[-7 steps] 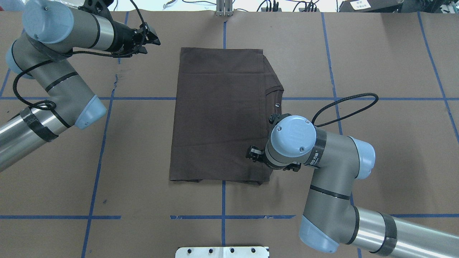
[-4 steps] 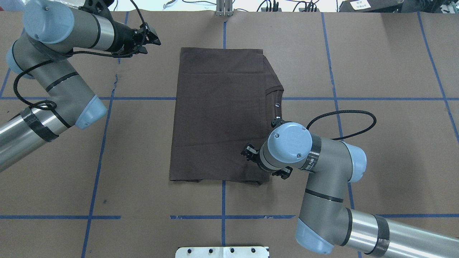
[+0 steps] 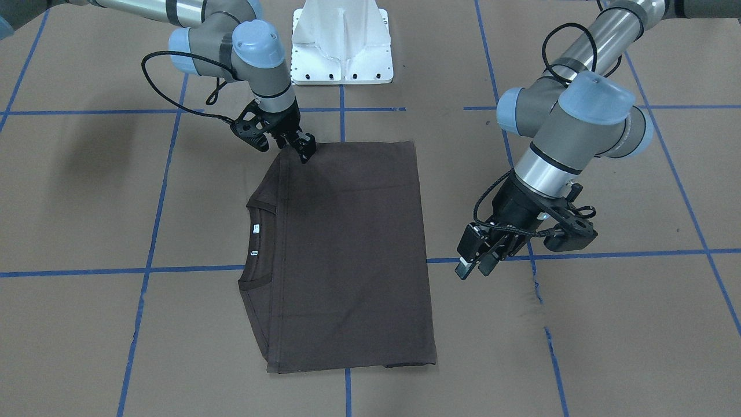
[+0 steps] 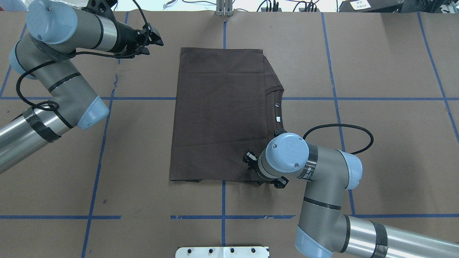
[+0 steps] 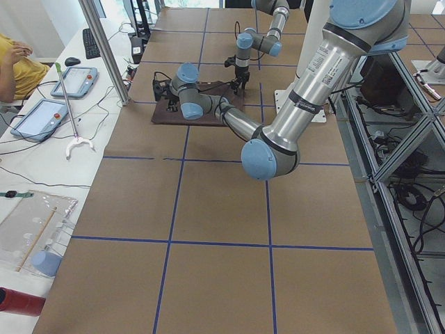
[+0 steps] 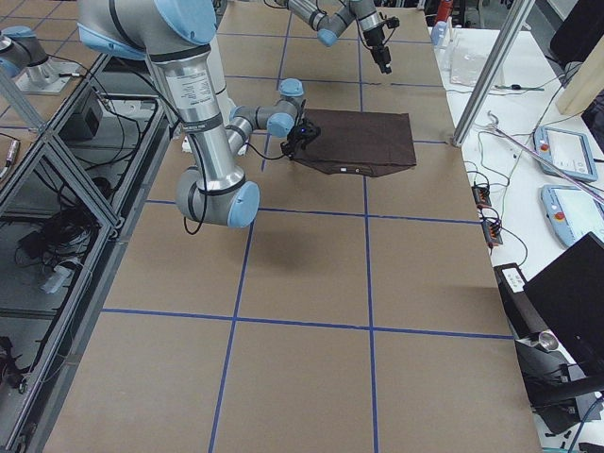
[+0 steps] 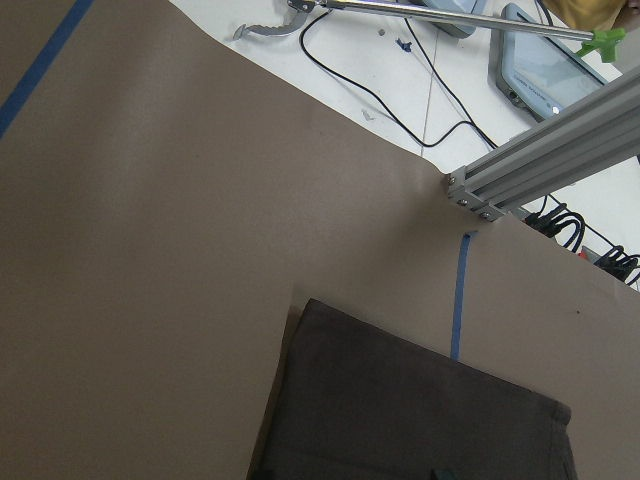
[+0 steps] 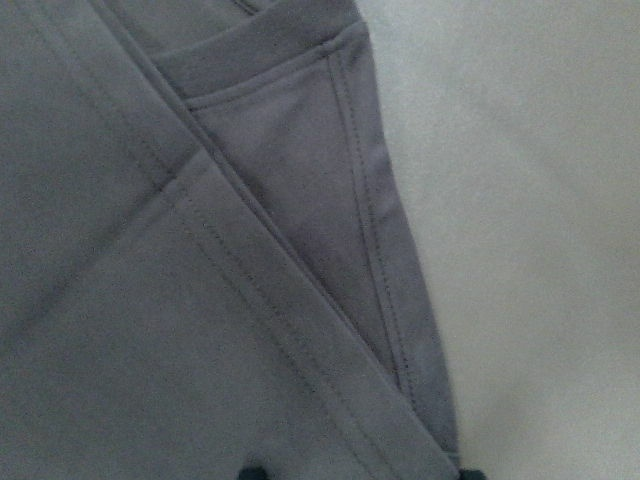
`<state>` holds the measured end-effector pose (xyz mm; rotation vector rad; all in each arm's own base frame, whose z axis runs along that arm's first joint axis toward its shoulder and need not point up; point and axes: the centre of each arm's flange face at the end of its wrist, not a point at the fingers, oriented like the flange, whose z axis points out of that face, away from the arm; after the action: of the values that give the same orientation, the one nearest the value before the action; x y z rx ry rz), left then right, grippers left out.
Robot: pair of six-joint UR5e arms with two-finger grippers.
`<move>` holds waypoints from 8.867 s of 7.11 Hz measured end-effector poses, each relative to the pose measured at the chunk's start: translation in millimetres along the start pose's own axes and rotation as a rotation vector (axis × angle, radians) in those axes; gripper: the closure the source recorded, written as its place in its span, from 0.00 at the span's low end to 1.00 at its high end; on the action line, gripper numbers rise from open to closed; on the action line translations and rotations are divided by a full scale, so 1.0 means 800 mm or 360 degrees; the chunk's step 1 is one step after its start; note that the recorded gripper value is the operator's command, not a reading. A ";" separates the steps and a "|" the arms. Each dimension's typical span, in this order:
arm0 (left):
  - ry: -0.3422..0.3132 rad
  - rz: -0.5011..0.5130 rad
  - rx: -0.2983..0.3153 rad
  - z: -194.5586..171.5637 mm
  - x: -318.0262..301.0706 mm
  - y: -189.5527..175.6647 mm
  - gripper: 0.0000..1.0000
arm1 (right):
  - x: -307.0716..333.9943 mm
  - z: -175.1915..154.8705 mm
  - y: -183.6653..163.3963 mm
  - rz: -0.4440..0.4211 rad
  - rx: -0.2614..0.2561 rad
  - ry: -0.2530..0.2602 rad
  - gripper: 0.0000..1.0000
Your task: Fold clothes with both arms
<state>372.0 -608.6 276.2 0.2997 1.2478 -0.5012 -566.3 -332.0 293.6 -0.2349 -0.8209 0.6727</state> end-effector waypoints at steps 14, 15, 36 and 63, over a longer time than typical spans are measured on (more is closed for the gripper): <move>-0.0101 -0.0358 -0.0268 -0.041 -0.026 0.329 0.38 | 0.023 -0.075 0.006 0.0003 -0.0074 -0.0123 1.00; -0.0207 -0.0366 -0.0254 -0.034 -0.032 0.376 0.38 | 0.023 -0.075 0.007 0.0006 -0.0075 -0.0122 1.00; -0.0326 -0.0383 -0.0425 -0.191 0.002 0.461 1.00 | 0.082 -0.163 0.101 0.0076 -0.0174 -0.0106 1.00; -0.0322 0.1053 -0.0375 -0.337 -0.436 -0.173 0.00 | 0.343 -0.298 -0.655 -0.1184 0.0014 0.0154 0.00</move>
<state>-2.1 -528.8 535.6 0.4260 0.9273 0.1807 -14.1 -547.3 529.2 0.0542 -0.7414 -0.0342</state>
